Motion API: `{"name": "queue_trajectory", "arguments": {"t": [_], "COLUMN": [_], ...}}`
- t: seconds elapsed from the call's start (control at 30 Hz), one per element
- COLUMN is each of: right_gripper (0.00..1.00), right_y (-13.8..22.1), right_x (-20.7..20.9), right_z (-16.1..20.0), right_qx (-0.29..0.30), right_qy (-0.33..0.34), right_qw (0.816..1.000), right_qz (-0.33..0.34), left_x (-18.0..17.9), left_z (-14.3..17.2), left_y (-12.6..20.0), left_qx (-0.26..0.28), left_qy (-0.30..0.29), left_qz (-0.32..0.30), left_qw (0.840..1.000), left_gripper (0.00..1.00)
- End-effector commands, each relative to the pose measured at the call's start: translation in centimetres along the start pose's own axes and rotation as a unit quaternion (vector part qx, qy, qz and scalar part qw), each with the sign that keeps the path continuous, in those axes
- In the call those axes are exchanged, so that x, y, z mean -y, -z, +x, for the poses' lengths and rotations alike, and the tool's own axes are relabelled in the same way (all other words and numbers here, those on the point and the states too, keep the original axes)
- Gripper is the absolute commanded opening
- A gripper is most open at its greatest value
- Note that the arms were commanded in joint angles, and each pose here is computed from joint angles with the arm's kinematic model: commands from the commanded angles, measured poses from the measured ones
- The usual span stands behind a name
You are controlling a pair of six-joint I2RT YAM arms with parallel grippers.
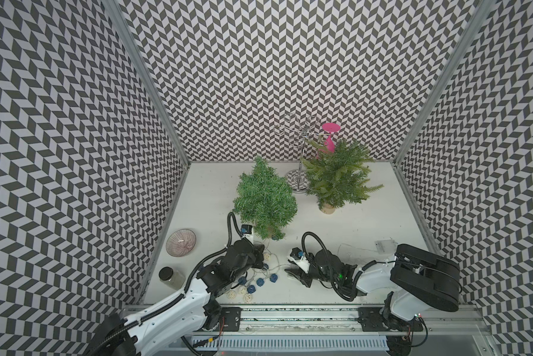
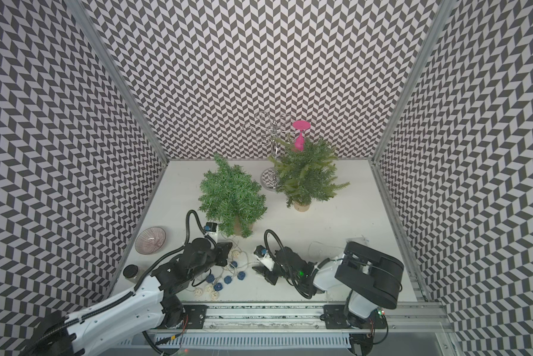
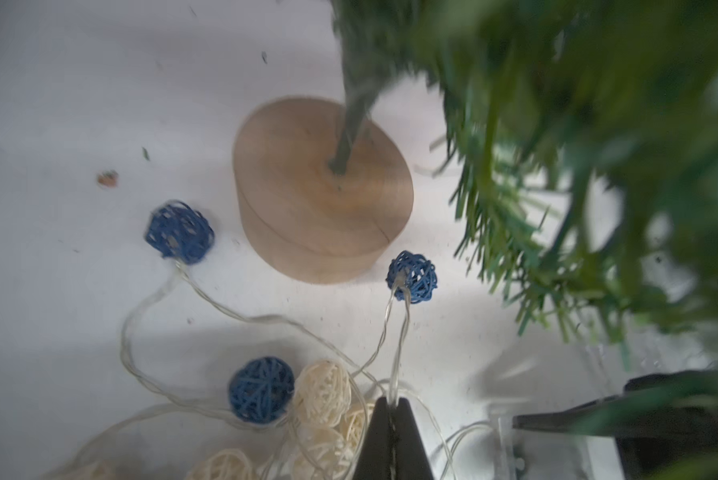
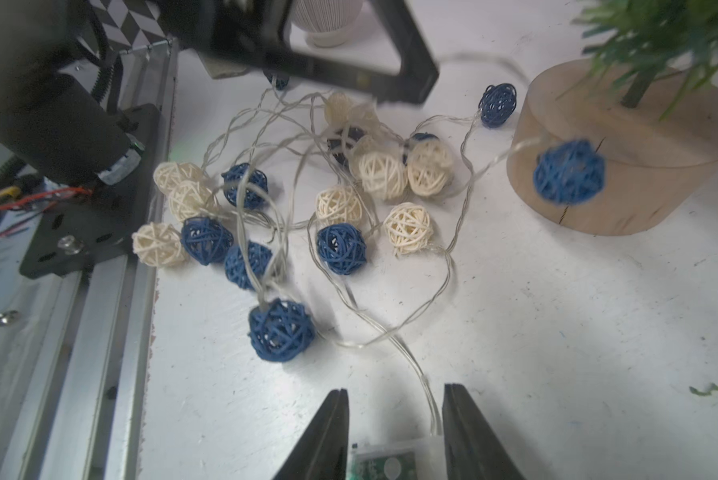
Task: Wrap string light around the christmas tree
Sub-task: Pick up the light string from the center of the board.
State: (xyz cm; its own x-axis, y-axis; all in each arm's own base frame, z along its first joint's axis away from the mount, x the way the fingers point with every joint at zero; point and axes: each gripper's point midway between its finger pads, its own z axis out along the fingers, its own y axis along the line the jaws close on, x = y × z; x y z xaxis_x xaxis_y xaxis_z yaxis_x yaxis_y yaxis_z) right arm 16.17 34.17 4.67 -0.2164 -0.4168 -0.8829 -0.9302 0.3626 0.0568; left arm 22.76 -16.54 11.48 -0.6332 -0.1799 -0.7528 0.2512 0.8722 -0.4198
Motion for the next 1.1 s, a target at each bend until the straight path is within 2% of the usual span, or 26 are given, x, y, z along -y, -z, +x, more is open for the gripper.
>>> {"name": "queue_trajectory", "arguments": {"t": [0.0, 0.1, 0.27, 0.4, 0.5, 0.57, 0.63, 0.73, 0.83, 0.97, 1.07], "right_gripper": [0.44, 0.45, 0.41, 0.38, 0.35, 0.34, 0.35, 0.43, 0.51, 0.53, 0.55], "right_y": [-0.6, -1.1, -0.8, 0.6, 0.9, 1.2, 1.4, 1.8, 1.7, -0.4, -2.0], "right_x": [-0.2, -0.1, 2.0, 3.7, 5.3, 5.7, 4.9, 3.5, 1.6, 0.7, 1.3], "right_z": [-0.5, 0.2, 1.5, 1.4, 1.6, 1.5, 0.6, -1.8, -3.5, -3.0, -2.1], "right_qx": [0.006, -0.01, -0.029, -0.016, -0.023, -0.025, -0.012, 0.025, 0.056, 0.035, 0.01], "right_qy": [0.019, 0.024, 0.008, -0.012, -0.035, -0.044, -0.043, -0.028, 0.012, 0.03, 0.042], "right_qw": [1.0, 1.0, 0.998, 0.994, 0.987, 0.985, 0.988, 0.994, 0.997, 0.999, 0.999], "right_qz": [-0.01, -0.007, 0.054, 0.108, 0.157, 0.167, 0.146, 0.105, 0.052, 0.019, 0.031], "left_x": [0.2, 0.8, 2.2, 0.4, -1.6, -2.1, -2.4, -2.7, -2.8, -2.1, -2.2], "left_z": [-3.2, -5.7, -8.6, -10.9, -12.4, -13.2, -13.0, -11.9, -12.0, -12.7, -12.3], "left_y": [1.7, 3.1, 5.1, 8.4, 11.5, 13.2, 13.3, 11.6, 11.5, 12.5, 12.0], "left_qx": [0.031, 0.067, 0.127, 0.196, 0.26, 0.286, 0.282, 0.248, 0.257, 0.274, 0.261], "left_qy": [0.028, 0.036, 0.066, 0.088, 0.106, 0.109, 0.107, 0.107, 0.11, 0.108, 0.102], "left_qz": [0.011, 0.02, 0.055, 0.014, -0.024, -0.035, -0.045, -0.057, -0.054, -0.034, -0.039], "left_qw": [0.999, 0.997, 0.988, 0.977, 0.959, 0.951, 0.953, 0.961, 0.959, 0.955, 0.959], "left_gripper": [0.0, 0.0, 0.0, 0.0, 0.0, 0.0, 0.0, 0.0, 0.0, 0.0, 0.0]}}
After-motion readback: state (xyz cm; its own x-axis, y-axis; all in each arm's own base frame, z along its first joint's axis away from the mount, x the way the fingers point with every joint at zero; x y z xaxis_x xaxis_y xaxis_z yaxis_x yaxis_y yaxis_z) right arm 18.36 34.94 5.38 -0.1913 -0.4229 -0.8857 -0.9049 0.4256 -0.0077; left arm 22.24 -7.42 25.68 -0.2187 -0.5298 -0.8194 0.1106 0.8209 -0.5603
